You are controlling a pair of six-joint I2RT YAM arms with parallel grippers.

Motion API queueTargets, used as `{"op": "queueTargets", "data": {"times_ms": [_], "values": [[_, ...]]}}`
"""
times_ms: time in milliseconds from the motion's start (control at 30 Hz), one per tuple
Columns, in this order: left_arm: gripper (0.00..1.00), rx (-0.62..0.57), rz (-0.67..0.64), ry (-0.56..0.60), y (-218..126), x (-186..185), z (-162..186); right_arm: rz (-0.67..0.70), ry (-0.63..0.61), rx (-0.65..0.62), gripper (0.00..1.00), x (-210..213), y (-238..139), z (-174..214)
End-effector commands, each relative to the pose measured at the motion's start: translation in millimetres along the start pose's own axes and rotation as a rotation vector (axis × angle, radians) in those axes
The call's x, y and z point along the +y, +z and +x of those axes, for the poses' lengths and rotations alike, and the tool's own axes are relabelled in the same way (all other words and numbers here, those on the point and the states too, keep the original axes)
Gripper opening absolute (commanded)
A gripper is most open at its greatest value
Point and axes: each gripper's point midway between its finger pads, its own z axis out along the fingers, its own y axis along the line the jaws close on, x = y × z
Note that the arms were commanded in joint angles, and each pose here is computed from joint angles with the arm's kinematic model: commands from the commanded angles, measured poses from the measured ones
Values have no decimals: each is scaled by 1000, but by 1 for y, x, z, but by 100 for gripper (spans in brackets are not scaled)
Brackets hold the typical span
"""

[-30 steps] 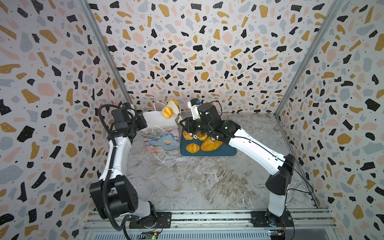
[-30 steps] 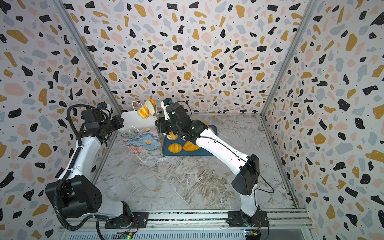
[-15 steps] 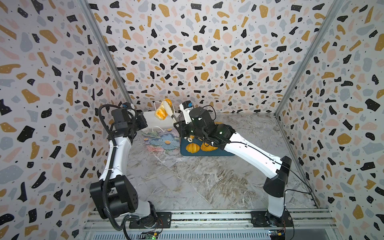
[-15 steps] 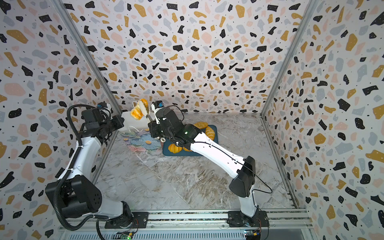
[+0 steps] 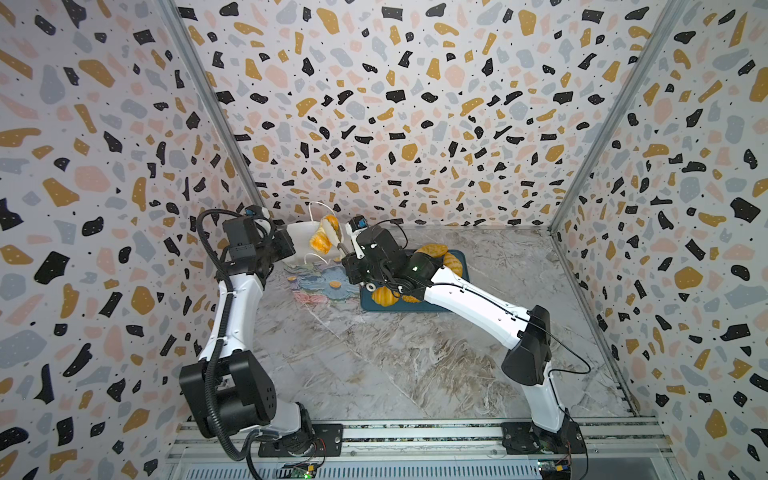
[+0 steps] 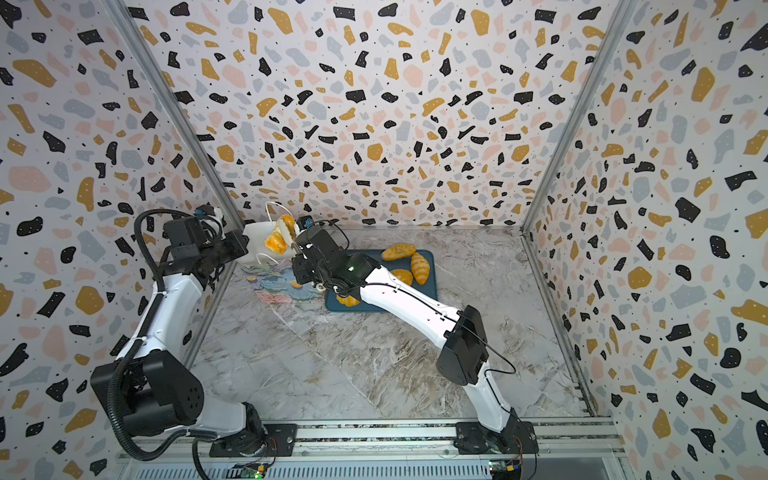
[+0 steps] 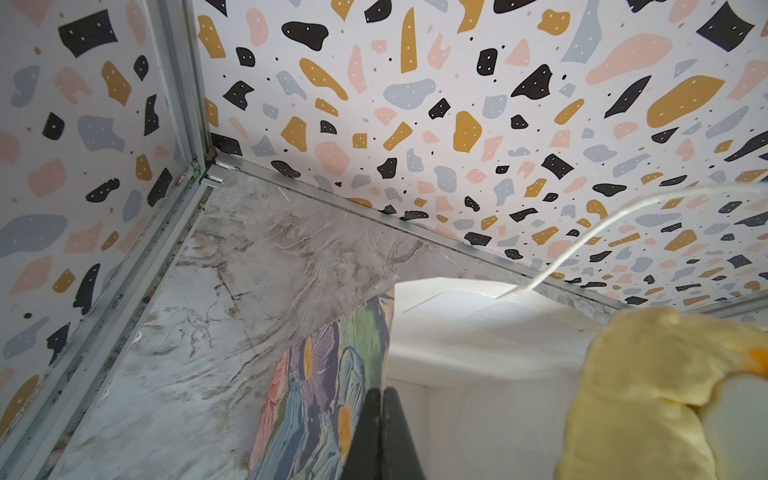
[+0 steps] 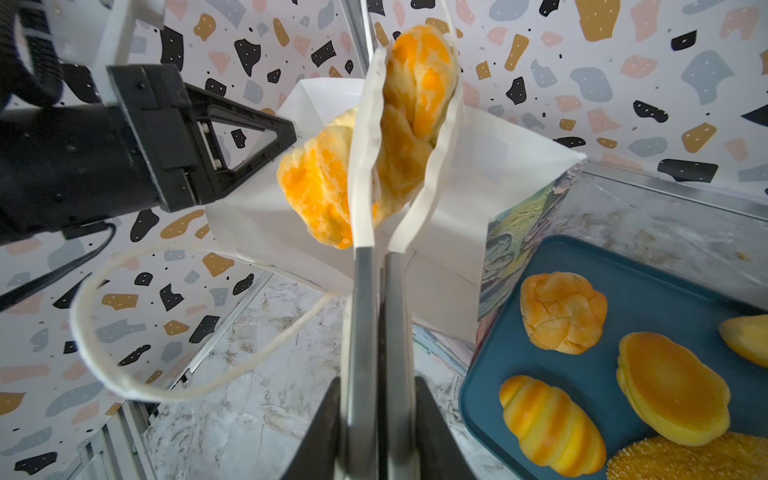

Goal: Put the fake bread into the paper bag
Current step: 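Open the tongs with the right gripper to drop the bread into the bag, then withdraw the empty tongs with the right gripper back toward the tray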

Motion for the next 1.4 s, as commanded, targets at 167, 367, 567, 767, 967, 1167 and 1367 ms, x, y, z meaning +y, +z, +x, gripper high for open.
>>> {"op": "queueTargets", "data": {"times_ms": [167, 367, 567, 767, 967, 1167, 1367], "values": [[0, -32, 38, -1, -5, -8, -8, -36, -7, -121, 45, 16, -34, -46], [0, -39, 29, -10, -6, -6, -8, -74, 0, -121, 49, 23, -41, -50], [0, -41, 26, -15, -5, -4, -9, -114, -23, -126, 50, 29, -59, -55], [0, -46, 28, -32, -4, -3, -10, -119, -61, -151, 50, 25, -84, -54], [0, -48, 27, -36, -5, -1, -11, -82, -76, -190, 50, 7, -106, -46], [0, -49, 31, -39, -6, -1, -11, -51, -48, -197, 50, -17, -120, -37], [0, -51, 21, -38, -6, 1, -11, 1, -33, -205, 50, -48, -134, -29]]}}
